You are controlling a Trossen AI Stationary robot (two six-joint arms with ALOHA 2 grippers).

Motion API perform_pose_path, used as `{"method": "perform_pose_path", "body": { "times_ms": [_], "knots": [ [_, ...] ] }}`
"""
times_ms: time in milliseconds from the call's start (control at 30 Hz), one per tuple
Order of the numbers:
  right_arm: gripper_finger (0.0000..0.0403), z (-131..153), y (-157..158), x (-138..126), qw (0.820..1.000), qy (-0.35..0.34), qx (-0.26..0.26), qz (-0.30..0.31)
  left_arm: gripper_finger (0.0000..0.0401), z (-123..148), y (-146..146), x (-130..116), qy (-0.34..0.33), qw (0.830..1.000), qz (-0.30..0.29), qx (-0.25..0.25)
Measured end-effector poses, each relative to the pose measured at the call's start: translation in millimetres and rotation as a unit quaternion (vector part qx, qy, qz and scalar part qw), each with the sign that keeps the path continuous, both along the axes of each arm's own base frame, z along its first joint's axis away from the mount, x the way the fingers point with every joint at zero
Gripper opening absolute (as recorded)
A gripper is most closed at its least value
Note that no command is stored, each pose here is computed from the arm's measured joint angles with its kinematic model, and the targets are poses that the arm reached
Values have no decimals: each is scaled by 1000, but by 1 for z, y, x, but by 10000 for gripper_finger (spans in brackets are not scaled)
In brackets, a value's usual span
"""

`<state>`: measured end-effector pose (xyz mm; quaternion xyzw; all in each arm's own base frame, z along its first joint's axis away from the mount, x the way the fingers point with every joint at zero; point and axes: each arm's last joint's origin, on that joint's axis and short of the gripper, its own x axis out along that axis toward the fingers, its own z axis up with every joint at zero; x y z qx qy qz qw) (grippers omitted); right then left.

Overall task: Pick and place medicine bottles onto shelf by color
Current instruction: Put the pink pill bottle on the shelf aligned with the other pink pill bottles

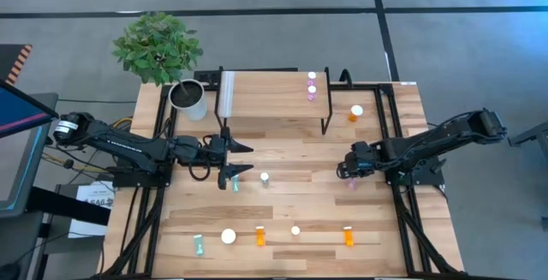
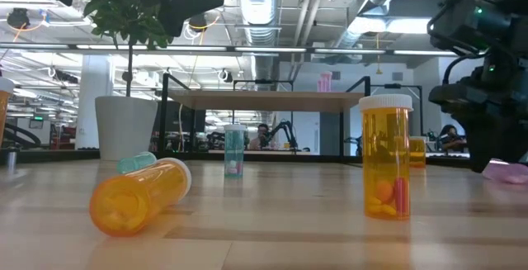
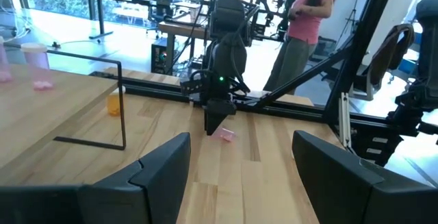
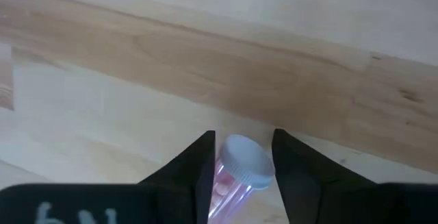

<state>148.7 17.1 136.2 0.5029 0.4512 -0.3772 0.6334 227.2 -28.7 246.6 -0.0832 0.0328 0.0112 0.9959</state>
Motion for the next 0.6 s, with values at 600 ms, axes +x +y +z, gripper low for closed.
{"method": "perform_pose_path", "body": {
  "times_ms": [600],
  "knots": [
    [134, 47, -5, 20, 984, -142, -83, 75, 245, 0, 0, 0, 0, 1000, 0, 0]
  ]
}}
